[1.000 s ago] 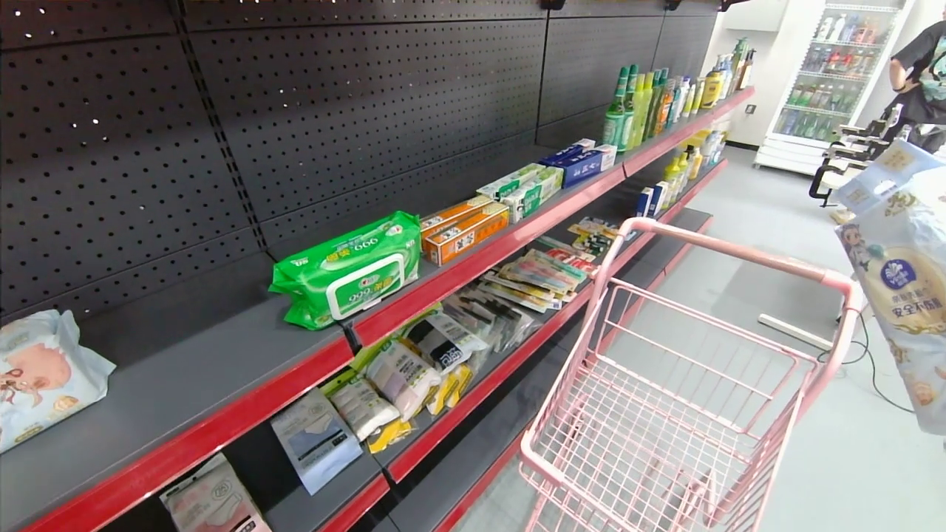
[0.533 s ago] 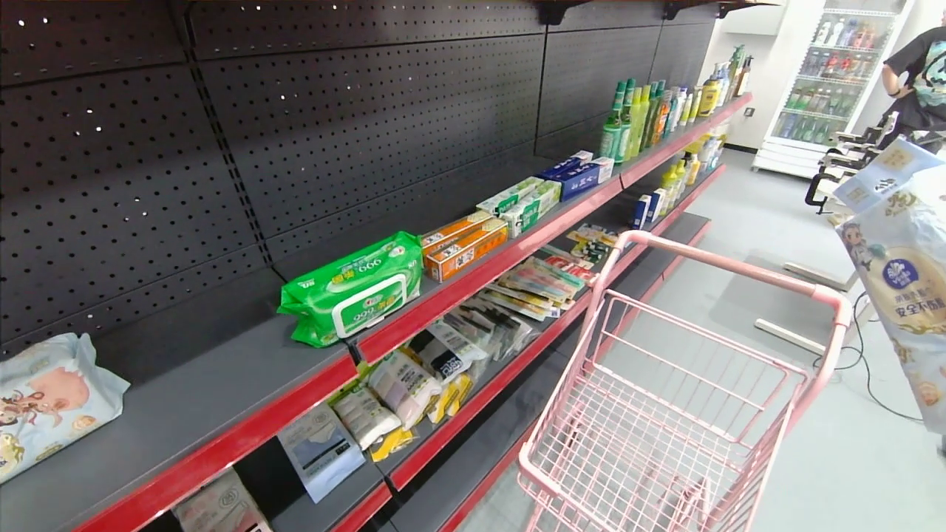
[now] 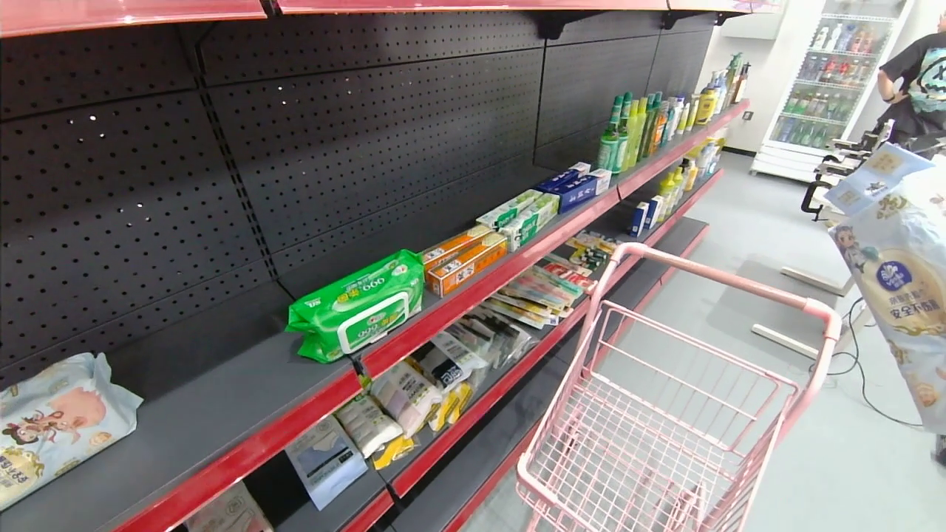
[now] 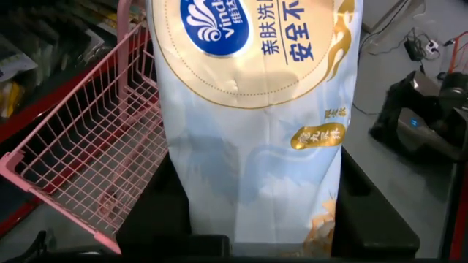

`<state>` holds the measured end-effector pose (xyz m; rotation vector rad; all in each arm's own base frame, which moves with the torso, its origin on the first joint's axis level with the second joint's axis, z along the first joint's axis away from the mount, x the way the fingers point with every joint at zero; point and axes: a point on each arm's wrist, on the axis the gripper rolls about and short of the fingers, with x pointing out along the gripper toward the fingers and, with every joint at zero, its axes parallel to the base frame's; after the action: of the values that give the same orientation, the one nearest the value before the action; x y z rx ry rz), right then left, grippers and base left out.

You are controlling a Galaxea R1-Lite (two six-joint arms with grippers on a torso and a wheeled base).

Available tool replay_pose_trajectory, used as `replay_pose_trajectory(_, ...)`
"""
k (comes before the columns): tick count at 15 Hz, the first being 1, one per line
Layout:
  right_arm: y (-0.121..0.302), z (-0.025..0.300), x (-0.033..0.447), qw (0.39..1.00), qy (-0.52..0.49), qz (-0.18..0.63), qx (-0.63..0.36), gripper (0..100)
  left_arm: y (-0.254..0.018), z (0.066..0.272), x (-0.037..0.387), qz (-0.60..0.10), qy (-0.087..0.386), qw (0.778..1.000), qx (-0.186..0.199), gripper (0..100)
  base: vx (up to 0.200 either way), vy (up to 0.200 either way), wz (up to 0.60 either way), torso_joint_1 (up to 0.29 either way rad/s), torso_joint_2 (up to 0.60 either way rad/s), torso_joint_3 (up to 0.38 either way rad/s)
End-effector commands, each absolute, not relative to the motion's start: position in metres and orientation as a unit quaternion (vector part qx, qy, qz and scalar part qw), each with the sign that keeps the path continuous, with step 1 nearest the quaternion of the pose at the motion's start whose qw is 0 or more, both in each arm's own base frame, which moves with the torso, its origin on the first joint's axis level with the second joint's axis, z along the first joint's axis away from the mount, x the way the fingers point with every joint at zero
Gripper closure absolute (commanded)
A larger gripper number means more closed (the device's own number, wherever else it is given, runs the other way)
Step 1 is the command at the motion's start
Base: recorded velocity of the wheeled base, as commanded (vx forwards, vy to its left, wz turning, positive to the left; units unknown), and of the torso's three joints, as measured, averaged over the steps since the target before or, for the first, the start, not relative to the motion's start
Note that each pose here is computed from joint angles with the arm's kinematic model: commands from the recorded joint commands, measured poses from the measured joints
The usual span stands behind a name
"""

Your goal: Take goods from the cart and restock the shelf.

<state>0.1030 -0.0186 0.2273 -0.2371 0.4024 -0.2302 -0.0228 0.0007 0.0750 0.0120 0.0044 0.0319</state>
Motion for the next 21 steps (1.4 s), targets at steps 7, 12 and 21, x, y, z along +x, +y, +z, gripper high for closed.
replay_pose_trajectory(7, -0.019, 0.219, 0.105, 0.962, 0.216, -0.112, -0.125, 100, 0.001, 0.075, -0.023, 0.016, 0.002, 1.000, 0.006, 0, 0.000, 0.000, 0.09, 0.083, -0.16, -0.088)
replay_pose_trajectory(12, -0.018, 0.213, 0.105, 0.960, 0.226, -0.104, -0.129, 100, 0.001, 0.075, -0.023, 0.016, 0.002, 1.000, 0.006, 0, 0.000, 0.000, 0.60, 0.004, 0.00, 0.000)
replay_pose_trajectory(21, -0.018, 0.213, 0.106, 0.959, 0.228, -0.101, -0.134, 100, 0.001, 0.075, -0.023, 0.016, 0.002, 1.000, 0.006, 0, 0.000, 0.000, 0.60, 0.002, 0.00, 0.003)
